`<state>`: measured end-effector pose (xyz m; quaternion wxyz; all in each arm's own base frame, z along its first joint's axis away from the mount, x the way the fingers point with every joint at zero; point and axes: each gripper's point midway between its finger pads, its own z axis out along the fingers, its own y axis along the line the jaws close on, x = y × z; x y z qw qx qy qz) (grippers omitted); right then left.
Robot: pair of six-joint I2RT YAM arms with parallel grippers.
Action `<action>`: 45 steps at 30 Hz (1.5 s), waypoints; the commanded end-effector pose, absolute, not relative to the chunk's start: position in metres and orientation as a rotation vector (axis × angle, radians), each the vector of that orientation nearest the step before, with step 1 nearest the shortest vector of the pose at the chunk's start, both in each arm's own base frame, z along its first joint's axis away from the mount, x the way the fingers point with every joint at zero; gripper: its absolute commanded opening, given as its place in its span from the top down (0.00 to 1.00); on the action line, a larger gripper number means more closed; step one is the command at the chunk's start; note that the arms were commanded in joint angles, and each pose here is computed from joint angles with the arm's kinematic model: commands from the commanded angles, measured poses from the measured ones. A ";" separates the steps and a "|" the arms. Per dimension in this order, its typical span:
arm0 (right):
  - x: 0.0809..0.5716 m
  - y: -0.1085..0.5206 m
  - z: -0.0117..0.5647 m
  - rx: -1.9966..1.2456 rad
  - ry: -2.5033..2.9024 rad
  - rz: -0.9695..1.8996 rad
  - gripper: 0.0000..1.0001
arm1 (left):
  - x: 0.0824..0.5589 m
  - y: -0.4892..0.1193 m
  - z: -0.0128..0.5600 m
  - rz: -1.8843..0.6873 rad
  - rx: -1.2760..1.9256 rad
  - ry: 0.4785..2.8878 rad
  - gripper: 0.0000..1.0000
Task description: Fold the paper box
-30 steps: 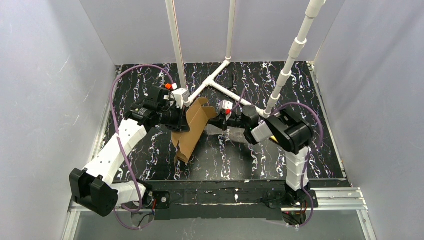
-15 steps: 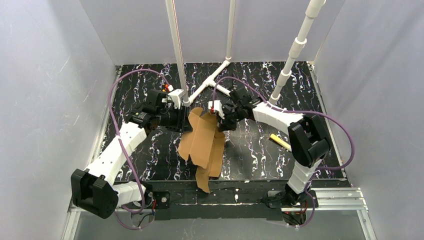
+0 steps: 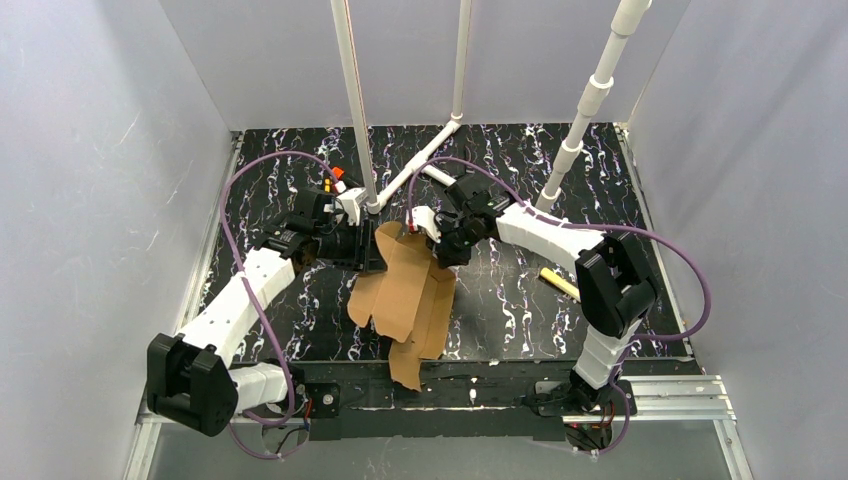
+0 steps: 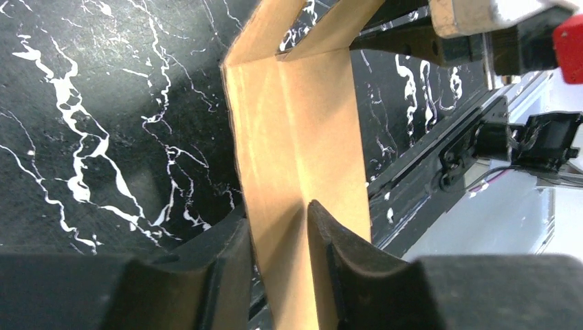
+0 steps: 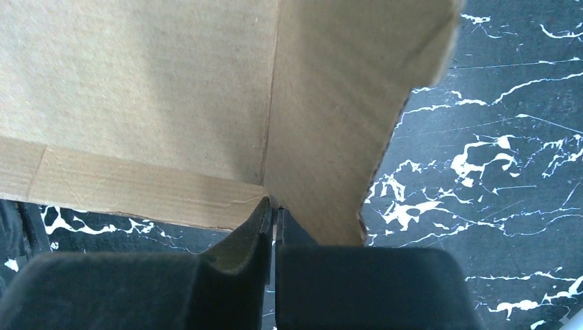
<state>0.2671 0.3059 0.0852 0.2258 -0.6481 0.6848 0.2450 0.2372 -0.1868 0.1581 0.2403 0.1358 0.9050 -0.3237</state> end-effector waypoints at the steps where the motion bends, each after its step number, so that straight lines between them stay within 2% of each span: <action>1: 0.249 0.283 0.070 -1.825 2.057 0.627 0.88 | 0.234 -0.190 0.152 -0.950 0.370 2.507 0.80; 3: 0.248 0.285 0.069 -1.819 2.055 0.642 0.85 | 0.235 -0.189 0.148 -0.952 0.366 2.524 0.97; 4: 0.248 0.287 0.069 -1.814 2.052 0.653 0.83 | 0.234 -0.189 0.146 -0.951 0.367 2.531 1.00; 14: 0.246 0.297 0.062 -1.776 1.992 0.722 0.68 | 0.235 -0.182 0.138 -0.902 0.397 2.558 1.00; 21: 0.238 0.296 0.050 -1.783 2.003 0.784 0.63 | 0.237 -0.183 0.141 -0.906 0.415 2.544 1.00; 30: 0.250 0.298 0.041 -1.698 1.997 0.719 0.61 | 0.243 -0.189 0.151 -0.947 0.420 2.516 1.00; 32: 0.252 0.298 0.041 -1.684 1.983 0.703 0.61 | 0.243 -0.191 0.151 -0.956 0.419 2.517 1.00; 34: 0.256 0.298 0.042 -1.663 1.971 0.678 0.66 | 0.244 -0.191 0.152 -0.963 0.418 2.514 1.00; 40: 0.278 0.290 0.046 -1.516 1.961 0.491 0.98 | 0.249 -0.196 0.160 -0.990 0.421 2.493 1.00; 43: 0.282 0.290 0.049 -1.485 1.948 0.445 0.99 | 0.254 -0.199 0.165 -0.997 0.423 2.483 1.00; 45: 0.279 0.291 0.047 -1.499 1.959 0.468 0.86 | 0.257 -0.200 0.166 -0.994 0.424 2.483 1.00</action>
